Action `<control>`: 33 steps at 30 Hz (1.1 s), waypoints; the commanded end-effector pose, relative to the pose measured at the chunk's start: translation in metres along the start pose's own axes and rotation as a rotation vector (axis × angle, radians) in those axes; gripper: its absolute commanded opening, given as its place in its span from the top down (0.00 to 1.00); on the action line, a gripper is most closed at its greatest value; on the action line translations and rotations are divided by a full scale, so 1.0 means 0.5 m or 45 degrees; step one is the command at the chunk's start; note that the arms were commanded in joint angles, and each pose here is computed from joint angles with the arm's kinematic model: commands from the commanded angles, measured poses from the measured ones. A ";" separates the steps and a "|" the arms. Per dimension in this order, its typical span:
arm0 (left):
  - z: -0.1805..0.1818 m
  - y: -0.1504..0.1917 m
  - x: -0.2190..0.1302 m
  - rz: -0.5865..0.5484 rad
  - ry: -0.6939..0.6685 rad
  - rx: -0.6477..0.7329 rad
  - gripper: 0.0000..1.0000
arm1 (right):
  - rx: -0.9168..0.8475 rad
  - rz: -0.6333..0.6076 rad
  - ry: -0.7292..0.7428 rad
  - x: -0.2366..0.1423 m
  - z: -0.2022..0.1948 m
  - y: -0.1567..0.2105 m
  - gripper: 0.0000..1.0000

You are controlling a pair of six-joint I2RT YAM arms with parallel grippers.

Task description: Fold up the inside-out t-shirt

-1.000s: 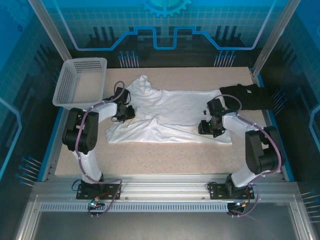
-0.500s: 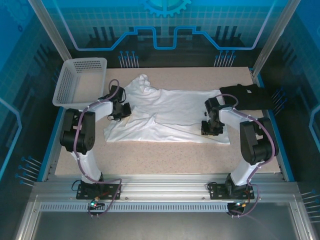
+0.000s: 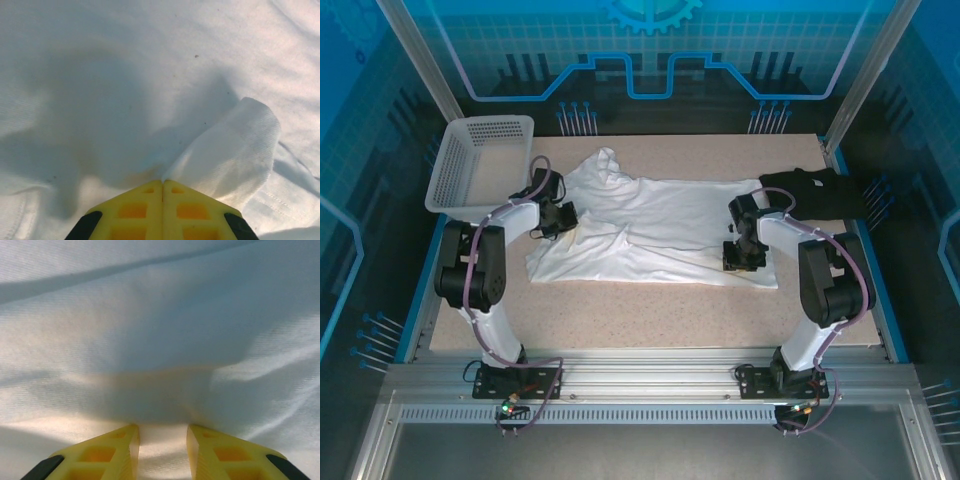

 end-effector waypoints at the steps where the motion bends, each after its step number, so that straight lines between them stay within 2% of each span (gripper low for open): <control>1: 0.023 -0.011 -0.015 -0.042 -0.005 -0.050 0.95 | 0.034 0.039 0.051 0.007 -0.015 -0.002 0.67; 8: 0.040 -0.017 -0.015 -0.051 -0.066 -0.054 0.86 | 0.038 0.044 0.061 0.008 -0.017 -0.002 0.67; 12: 0.047 -0.022 -0.029 -0.084 -0.084 -0.068 0.76 | 0.037 0.041 0.058 0.006 -0.017 -0.002 0.67; 16: 0.035 -0.023 -0.052 -0.126 -0.018 -0.098 0.66 | 0.037 0.008 0.017 -0.008 -0.007 -0.013 0.66; 22: 0.004 0.024 -0.117 -0.228 0.189 -0.182 0.53 | 0.044 -0.204 -0.166 -0.092 0.008 -0.030 0.58; 26: 0.003 0.085 -0.111 -0.182 0.275 -0.239 0.48 | 0.130 -0.251 -0.190 -0.098 -0.025 -0.039 0.53; 33: 0.003 0.130 -0.056 -0.034 0.370 -0.295 0.45 | 0.261 -0.096 -0.248 -0.036 -0.046 -0.045 0.50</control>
Point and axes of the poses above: each hand's point on the last joint's axis, 136 mm out from that joint toward the fingers, its own x axis out along the fingers, its own z axis along the line the jaws close on, y = z × x, the point moved 8 cm from there along -x, back along the fingers, and after that the axes turned 14 degrees about x, right-handed, at the moved point
